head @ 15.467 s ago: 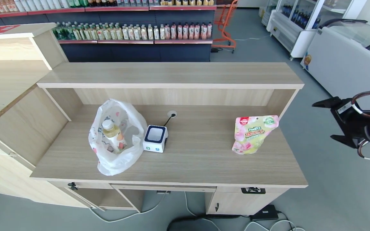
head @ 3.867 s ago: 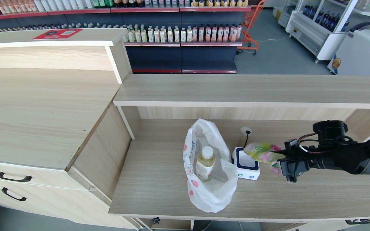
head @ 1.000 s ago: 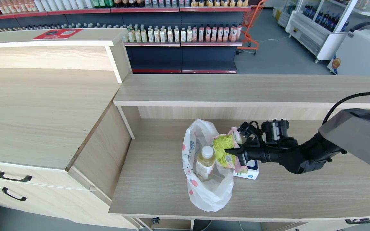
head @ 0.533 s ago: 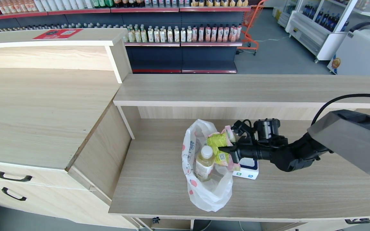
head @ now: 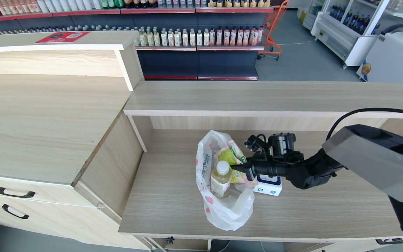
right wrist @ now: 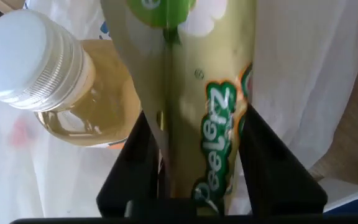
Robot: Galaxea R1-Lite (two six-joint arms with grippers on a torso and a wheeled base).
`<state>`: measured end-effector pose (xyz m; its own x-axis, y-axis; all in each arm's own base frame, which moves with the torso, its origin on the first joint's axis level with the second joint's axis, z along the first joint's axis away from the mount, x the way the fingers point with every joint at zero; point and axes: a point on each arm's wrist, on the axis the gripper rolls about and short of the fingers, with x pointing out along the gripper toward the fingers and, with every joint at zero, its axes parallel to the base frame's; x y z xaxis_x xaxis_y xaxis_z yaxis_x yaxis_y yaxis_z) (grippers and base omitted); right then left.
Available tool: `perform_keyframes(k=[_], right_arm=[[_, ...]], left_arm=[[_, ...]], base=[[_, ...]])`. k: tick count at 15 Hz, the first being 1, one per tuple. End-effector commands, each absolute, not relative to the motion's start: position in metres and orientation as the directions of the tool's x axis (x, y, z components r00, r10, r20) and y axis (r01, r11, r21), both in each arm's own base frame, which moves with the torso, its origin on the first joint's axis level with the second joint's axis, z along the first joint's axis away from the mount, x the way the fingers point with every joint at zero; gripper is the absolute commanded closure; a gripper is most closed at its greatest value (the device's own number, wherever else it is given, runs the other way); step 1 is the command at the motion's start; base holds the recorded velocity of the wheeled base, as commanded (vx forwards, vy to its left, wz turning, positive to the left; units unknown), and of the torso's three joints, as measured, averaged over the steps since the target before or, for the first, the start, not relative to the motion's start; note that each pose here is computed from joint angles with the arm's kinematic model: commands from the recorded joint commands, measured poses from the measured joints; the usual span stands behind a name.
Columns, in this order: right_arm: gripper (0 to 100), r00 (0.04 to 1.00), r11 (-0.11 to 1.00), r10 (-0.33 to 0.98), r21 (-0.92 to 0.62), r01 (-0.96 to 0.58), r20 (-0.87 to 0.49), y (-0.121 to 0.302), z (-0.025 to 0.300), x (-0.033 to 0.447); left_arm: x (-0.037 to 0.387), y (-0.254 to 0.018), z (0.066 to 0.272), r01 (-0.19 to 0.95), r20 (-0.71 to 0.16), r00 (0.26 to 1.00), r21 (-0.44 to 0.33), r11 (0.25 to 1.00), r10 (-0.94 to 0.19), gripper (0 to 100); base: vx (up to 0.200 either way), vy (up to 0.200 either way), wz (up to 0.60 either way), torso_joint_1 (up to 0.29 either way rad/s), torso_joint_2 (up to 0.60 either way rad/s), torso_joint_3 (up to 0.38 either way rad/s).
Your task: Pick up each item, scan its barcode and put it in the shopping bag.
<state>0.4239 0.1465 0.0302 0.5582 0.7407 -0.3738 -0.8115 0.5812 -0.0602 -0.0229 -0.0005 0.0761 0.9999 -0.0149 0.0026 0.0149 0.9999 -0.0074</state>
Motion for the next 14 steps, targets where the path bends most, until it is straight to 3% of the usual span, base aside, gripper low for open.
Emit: perform_keyframes(k=[1, 6, 8, 12, 14], right_arm=[[0, 0.562, 0.588, 0.742, -0.047, -0.807, -0.366, 0.146, 0.033, 0.425], [0, 0.592, 0.624, 0.769, 0.081, -0.778, -0.243, 0.149, 0.089, 0.428], [0, 0.615, 0.639, 0.769, 0.154, -0.754, -0.175, 0.141, 0.132, 0.414], [0, 0.68, 0.694, 0.719, 0.165, -0.7, -0.142, 0.091, 0.187, 0.342], [0, 0.737, 0.744, 0.666, 0.171, -0.646, -0.114, 0.052, 0.209, 0.254]], left_arm=[[-0.023, -0.001, 0.076, 0.015, 0.003, 1.0, -0.008, 1.0, -0.015, 0], [-0.023, -0.001, 0.076, 0.015, 0.003, 1.0, -0.008, 1.0, -0.015, 0], [-0.023, -0.001, 0.076, 0.015, 0.003, 1.0, -0.008, 1.0, -0.015, 0], [-0.023, -0.001, 0.076, 0.015, 0.003, 1.0, -0.008, 1.0, -0.015, 0], [-0.023, -0.001, 0.076, 0.015, 0.003, 1.0, -0.008, 1.0, -0.015, 0]], base=[[0.0, 0.0, 0.0, 0.0, 0.0, 0.0], [0.0, 0.0, 0.0, 0.0, 0.0, 0.0], [0.0, 0.0, 0.0, 0.0, 0.0, 0.0], [0.0, 0.0, 0.0, 0.0, 0.0, 0.0], [0.0, 0.0, 0.0, 0.0, 0.0, 0.0]])
